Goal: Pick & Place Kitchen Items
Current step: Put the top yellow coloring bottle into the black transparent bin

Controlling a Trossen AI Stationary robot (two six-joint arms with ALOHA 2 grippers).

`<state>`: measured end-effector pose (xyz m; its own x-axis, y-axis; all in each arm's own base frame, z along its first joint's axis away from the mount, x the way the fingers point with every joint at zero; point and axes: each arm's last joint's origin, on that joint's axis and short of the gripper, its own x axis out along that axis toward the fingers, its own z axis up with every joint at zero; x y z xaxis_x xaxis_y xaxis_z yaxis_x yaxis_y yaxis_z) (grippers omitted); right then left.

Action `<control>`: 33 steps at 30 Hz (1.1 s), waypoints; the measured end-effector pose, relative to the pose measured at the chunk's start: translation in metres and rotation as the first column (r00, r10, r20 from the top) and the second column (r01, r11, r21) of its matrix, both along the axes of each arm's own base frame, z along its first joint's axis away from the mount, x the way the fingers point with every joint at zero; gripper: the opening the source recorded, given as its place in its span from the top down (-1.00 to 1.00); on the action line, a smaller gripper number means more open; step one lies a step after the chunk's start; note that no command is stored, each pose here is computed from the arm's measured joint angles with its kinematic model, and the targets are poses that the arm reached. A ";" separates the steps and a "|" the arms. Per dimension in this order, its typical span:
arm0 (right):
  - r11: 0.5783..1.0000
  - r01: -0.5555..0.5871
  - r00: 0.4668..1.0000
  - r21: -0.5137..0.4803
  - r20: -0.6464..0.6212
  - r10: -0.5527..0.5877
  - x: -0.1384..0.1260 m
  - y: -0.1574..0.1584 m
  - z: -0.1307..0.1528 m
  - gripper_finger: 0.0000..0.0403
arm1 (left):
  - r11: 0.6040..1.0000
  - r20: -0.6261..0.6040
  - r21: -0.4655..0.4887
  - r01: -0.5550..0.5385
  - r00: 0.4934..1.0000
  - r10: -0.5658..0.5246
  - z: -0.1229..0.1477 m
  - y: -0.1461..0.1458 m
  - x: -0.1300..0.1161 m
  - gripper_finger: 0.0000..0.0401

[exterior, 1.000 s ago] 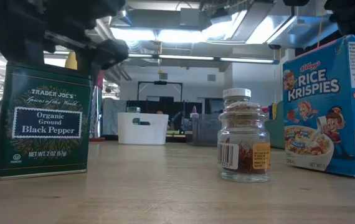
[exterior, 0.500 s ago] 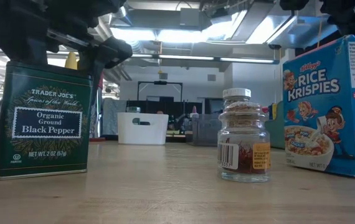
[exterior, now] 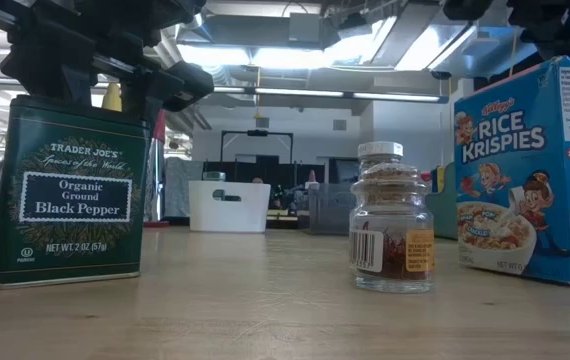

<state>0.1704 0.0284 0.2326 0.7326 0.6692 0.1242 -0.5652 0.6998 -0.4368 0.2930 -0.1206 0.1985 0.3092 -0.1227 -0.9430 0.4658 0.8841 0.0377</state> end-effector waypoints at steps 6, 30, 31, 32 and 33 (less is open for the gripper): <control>1.000 0.000 1.000 0.000 0.008 0.000 0.000 0.000 0.000 -0.39 | 1.000 0.000 0.003 -0.007 1.000 0.007 0.000 0.000 0.000 0.24; 0.962 -0.268 0.946 -0.052 0.173 0.272 -0.012 0.026 0.013 -0.39 | 0.972 0.164 0.186 -0.143 0.980 0.113 0.145 0.089 0.036 0.26; 0.962 -0.268 0.947 -0.049 0.169 0.273 -0.012 0.026 0.013 -0.39 | 0.969 0.186 0.187 -0.164 0.974 0.129 0.152 0.099 0.038 0.26; 0.962 -0.268 0.947 -0.049 0.168 0.273 -0.012 0.026 0.013 -0.39 | 0.965 0.204 0.188 -0.185 0.968 0.146 0.158 0.108 0.040 0.26; 0.962 -0.269 0.948 -0.049 0.165 0.273 -0.012 0.026 0.012 -0.39 | 0.962 0.223 0.183 -0.205 0.961 0.162 0.164 0.118 0.042 0.26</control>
